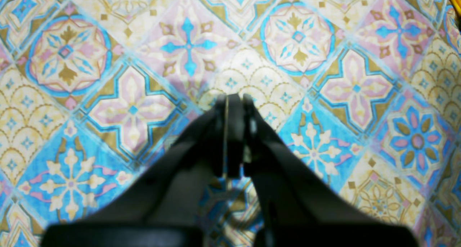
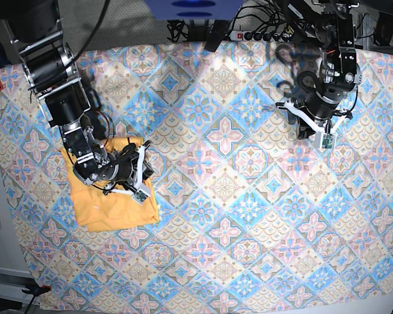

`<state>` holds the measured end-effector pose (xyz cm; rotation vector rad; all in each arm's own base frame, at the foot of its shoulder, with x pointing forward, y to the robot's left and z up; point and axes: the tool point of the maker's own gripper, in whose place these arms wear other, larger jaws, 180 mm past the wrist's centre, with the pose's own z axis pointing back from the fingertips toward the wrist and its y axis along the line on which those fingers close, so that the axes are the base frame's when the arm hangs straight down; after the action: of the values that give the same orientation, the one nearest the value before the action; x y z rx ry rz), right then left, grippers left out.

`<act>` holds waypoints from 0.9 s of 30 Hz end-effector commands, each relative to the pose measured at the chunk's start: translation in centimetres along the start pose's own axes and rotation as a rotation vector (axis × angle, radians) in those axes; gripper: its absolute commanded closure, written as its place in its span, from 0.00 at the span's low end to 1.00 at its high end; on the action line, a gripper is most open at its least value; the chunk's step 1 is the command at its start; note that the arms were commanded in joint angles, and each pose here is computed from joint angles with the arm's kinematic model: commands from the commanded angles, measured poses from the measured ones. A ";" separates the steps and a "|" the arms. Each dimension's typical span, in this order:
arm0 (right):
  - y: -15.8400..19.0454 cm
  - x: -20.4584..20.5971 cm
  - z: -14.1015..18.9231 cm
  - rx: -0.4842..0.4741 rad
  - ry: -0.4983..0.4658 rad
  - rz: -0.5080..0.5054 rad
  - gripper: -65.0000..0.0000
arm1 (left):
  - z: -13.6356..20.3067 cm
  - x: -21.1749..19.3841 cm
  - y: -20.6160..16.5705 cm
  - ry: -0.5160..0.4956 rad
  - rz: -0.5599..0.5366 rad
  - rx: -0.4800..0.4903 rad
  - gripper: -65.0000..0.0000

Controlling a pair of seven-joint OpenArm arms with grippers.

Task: Fold the T-shirt properly
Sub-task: 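Open the right gripper and lift it off the bundle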

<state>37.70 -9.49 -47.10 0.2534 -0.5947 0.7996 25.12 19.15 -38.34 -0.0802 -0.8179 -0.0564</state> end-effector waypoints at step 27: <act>5.1 -9.5 13.4 -0.210 -0.073 -0.209 0.89 | 3.5 -5.0 -2.3 0.078 0.112 -0.093 1.00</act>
<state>22.72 -17.57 -42.75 0.1419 -0.6642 0.5189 18.44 17.29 -40.41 -0.2065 -0.6936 0.0187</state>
